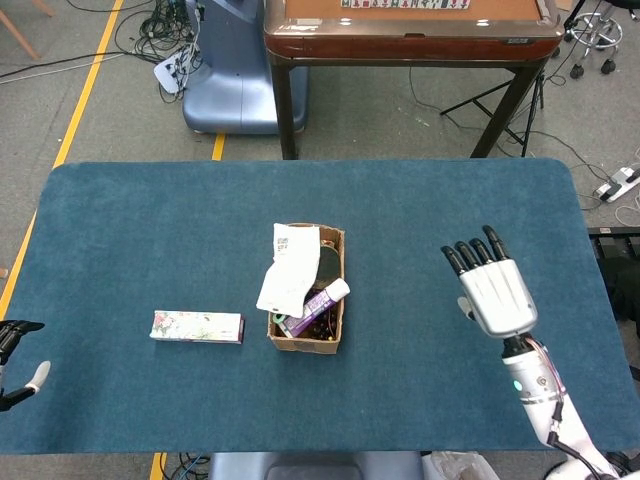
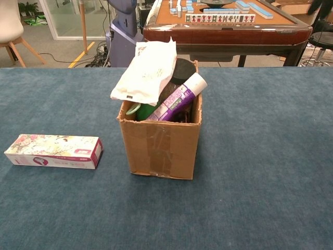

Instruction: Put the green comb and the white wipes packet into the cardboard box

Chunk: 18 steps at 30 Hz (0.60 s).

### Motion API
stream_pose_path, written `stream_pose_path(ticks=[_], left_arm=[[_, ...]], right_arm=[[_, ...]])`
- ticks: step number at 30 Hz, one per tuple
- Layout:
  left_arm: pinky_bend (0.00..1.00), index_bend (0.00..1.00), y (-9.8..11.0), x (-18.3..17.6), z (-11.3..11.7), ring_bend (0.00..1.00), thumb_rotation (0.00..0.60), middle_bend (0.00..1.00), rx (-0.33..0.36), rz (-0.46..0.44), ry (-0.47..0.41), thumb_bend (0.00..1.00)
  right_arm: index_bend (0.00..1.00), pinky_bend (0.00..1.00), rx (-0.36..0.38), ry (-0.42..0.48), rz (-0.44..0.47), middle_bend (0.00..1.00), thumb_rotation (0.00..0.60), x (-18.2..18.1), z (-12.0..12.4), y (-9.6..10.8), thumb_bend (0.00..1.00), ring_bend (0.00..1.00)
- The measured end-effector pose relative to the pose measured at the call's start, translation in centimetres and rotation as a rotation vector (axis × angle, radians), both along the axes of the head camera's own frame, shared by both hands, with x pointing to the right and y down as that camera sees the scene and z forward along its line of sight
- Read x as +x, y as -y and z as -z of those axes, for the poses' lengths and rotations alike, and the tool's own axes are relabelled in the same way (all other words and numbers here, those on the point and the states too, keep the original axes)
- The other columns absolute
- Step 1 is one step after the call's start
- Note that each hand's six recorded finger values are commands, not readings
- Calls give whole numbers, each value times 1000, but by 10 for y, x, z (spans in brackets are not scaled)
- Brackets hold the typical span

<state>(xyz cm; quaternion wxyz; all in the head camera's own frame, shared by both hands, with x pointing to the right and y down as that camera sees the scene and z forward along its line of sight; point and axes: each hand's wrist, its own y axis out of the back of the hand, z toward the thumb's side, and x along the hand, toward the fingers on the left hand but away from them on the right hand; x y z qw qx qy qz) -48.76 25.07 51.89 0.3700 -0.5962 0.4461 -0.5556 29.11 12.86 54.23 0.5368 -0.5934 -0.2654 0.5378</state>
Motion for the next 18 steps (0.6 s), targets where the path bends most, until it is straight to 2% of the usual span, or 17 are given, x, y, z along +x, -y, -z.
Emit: stream_pose_path(ticks=[9, 18], left_arm=[[407, 318, 1, 6, -5, 237, 600, 343, 11, -33, -19, 279], [407, 327, 1, 10, -12, 248, 600, 358, 0, -49, -16, 278]], right_arm=[[246, 149, -71, -48, -136, 267, 600, 62, -21, -46, 0, 207], [246, 149, -64, -4, -236, 262, 600, 99, -24, -69, 0, 200]])
